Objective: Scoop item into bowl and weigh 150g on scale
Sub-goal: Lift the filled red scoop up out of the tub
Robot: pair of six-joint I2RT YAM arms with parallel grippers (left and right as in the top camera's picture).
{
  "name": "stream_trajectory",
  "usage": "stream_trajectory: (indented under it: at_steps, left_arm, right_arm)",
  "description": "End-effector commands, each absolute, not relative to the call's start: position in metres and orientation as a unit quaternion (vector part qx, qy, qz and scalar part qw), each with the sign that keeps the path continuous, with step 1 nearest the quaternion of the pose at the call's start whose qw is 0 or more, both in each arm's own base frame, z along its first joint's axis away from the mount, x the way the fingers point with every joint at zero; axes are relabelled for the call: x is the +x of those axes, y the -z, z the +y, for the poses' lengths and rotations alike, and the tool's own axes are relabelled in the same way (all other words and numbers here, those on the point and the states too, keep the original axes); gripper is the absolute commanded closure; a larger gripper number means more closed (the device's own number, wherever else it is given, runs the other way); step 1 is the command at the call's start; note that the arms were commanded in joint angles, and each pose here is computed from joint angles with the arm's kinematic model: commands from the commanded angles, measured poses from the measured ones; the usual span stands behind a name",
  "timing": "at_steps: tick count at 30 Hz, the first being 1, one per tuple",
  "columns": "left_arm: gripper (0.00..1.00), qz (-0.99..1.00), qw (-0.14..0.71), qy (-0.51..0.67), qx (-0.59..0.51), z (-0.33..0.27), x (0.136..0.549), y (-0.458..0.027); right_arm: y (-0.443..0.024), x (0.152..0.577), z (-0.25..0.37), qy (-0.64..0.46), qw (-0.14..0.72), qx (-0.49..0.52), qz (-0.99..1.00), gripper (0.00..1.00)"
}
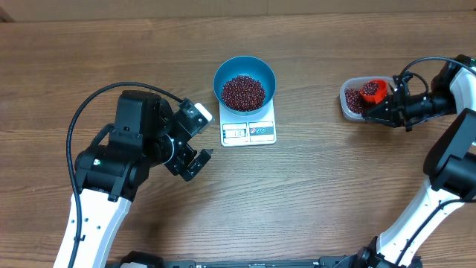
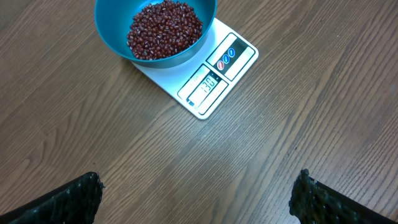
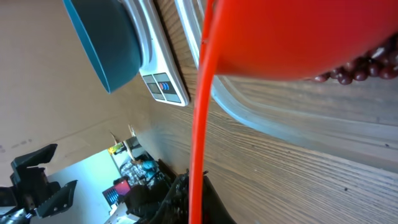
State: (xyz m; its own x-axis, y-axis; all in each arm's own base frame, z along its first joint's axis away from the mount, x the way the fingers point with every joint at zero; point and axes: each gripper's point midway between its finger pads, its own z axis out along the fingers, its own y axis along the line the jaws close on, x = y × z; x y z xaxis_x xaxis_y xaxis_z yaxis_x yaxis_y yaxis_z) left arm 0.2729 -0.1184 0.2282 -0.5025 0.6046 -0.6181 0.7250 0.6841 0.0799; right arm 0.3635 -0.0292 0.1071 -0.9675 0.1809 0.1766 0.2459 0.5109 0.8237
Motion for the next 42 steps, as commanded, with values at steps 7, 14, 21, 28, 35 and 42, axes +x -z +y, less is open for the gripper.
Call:
stream_trajectory:
  at_steps: [7, 14, 21, 28, 35, 42]
  left_arm:
    - [0.0, 0.86, 0.327, 0.094, 0.38, -0.118, 0.277, -0.237]
    - [0.0, 0.86, 0.327, 0.094, 0.38, -0.118, 0.277, -0.237]
    - [0.0, 0.86, 0.327, 0.094, 0.38, -0.118, 0.277, -0.237]
    - [0.0, 0.86, 0.327, 0.094, 0.38, -0.118, 0.277, -0.237]
    - [0.01, 0.86, 0.327, 0.094, 0.38, -0.118, 0.277, -0.237]
    - [0.0, 0.86, 0.327, 0.094, 0.38, -0.118, 0.277, -0.237]
  right_arm:
    - [-0.118, 0.373, -0.016, 0.515, 0.005, -0.108, -0.85, 0.96]
    - [-0.124, 0.378, 0.001, 0.53, 0.006, -0.098, -0.842, 0.96]
    - [-0.131, 0.383, 0.022, 0.547, 0.007, -0.084, -0.833, 0.97]
    - [-0.136, 0.385, 0.046, 0.56, 0.013, -0.063, -0.826, 0.96]
    - [-0.141, 0.384, 0.075, 0.571, 0.025, -0.037, -0.82, 0.96]
    - [-0.159, 0.383, 0.105, 0.581, 0.02, -0.001, -0.813, 0.96]
